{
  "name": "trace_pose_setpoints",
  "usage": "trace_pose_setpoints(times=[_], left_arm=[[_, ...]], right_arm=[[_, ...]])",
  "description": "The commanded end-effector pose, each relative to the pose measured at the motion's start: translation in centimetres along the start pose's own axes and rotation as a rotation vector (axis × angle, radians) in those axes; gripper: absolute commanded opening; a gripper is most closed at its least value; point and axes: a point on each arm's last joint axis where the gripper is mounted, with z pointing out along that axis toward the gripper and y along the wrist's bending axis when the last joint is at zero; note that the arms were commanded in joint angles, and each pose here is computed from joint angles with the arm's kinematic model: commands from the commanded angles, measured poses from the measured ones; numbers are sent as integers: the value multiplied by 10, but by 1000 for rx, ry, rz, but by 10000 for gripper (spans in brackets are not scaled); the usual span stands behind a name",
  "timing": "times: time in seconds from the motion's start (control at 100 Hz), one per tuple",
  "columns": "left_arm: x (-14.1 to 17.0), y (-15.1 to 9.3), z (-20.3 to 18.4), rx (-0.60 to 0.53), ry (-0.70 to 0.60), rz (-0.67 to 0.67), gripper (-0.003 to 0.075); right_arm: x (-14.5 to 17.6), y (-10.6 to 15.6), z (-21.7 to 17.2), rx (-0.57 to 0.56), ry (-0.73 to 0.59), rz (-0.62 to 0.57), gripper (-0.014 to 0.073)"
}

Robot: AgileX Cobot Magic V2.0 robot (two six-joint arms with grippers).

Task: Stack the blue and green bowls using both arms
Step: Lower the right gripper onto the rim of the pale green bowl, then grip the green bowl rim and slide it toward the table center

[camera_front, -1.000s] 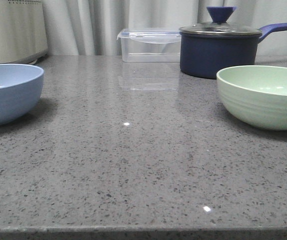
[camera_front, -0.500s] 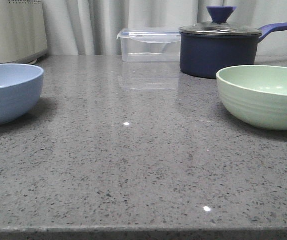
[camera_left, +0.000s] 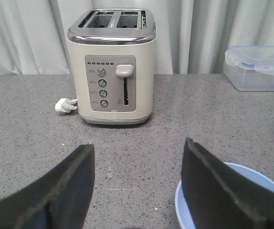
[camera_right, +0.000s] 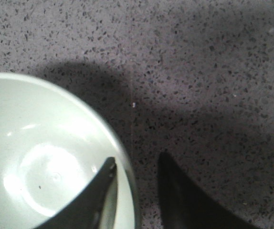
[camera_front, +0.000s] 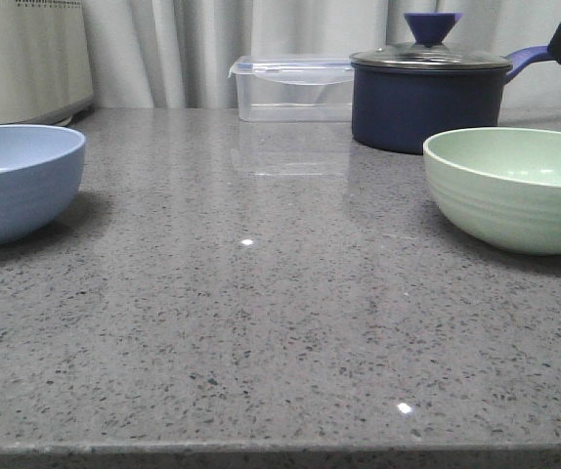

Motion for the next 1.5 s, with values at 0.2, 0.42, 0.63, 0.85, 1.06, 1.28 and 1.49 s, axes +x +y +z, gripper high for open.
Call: trace_pose_setpoints(times=[0.2,0.42,0.63,0.85,1.06,1.28,1.49], left_arm=[[-19,0,-3,0,-115,-4,407],[-19,0,-3,0,-115,-4,407],[-19,0,-3,0,-114,-4,407],[-19,0,-3,0,-114,-4,407],[-19,0,-3,0,-114,-4,407],[-19,0,-3,0,-114,-4,407],[-19,0,-3,0,-114,-4,407]], right_arm=[[-10,4,-15,-21,-93,-12,-81],[-15,8,-24,-28,-95,-26,-80],[-21,44,-39,-95,-136,-136,-80],[-22,94,-30,-183,-115,-258,-80],[-24,134,-11,-244,-78,-325,-80],[-25,163,2,-281,-88,-377,-80],[-26,173,13,-287,-80,-391,-80]])
